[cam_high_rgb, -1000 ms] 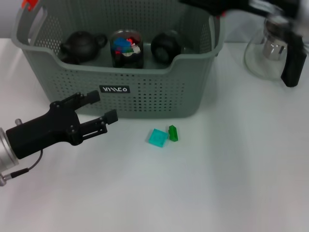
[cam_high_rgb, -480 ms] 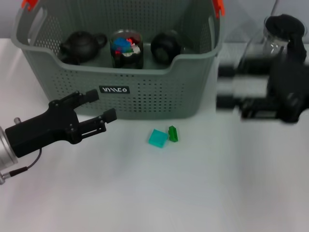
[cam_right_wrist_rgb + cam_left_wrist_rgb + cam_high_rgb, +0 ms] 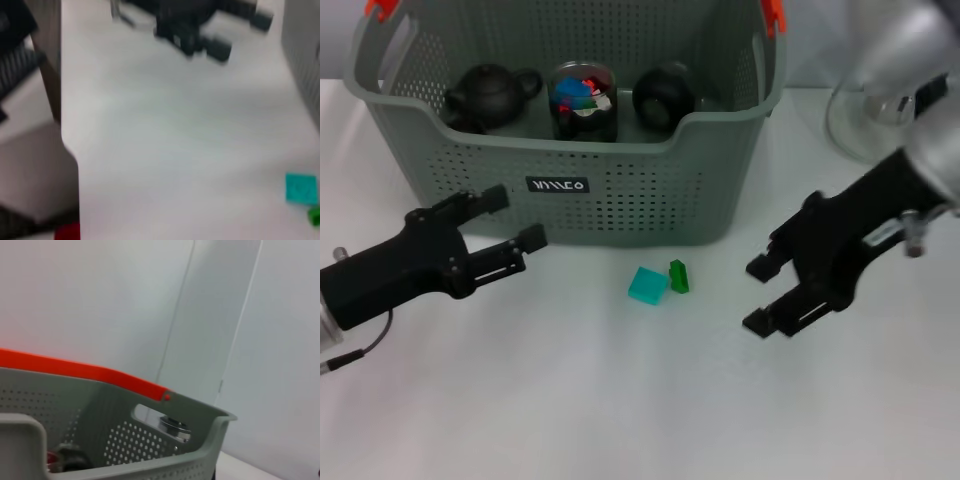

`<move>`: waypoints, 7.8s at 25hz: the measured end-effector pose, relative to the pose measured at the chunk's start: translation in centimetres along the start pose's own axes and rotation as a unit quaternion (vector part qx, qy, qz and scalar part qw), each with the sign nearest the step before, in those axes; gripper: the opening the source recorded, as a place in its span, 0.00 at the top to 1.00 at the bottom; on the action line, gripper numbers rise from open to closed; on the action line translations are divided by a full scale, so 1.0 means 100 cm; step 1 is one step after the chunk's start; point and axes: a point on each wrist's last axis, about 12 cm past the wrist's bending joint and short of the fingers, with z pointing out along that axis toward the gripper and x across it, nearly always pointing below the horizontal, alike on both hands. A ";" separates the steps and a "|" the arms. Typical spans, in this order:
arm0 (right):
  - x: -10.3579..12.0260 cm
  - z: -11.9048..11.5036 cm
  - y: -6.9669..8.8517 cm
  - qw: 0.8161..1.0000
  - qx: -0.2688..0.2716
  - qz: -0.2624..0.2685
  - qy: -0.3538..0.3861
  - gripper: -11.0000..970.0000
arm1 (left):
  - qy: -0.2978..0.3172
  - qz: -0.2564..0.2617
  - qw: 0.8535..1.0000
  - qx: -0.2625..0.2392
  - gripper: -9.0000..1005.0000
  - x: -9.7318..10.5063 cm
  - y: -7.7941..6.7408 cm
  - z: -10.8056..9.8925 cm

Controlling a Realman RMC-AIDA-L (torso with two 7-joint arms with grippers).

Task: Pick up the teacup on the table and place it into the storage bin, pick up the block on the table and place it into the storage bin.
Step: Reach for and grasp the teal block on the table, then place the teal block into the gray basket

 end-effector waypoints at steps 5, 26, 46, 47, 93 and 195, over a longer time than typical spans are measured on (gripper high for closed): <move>-0.022 0.024 -0.008 0.997 0.006 -0.015 0.075 0.32 | -0.009 -0.004 1.000 -0.011 0.17 0.002 -0.001 -0.008; -0.050 0.097 -0.015 0.978 0.093 -0.120 0.146 0.32 | -0.009 -0.015 0.998 -0.053 0.17 0.011 0.000 -0.027; -0.055 0.142 -0.017 0.971 0.124 -0.165 0.124 0.32 | -0.013 -0.015 0.998 -0.059 0.17 0.012 -0.001 -0.029; -0.055 0.143 -0.018 0.971 0.125 -0.165 0.123 0.32 | -0.013 -0.015 0.998 -0.059 0.17 0.012 -0.001 -0.029; -0.040 0.138 -0.011 0.988 0.030 -0.072 0.131 0.32 | -0.013 -0.018 0.998 -0.053 0.17 0.013 -0.002 -0.025; -0.035 0.150 -0.023 0.994 0.084 0.021 0.074 0.55 | -0.015 -0.018 0.998 -0.050 0.17 0.012 -0.001 -0.020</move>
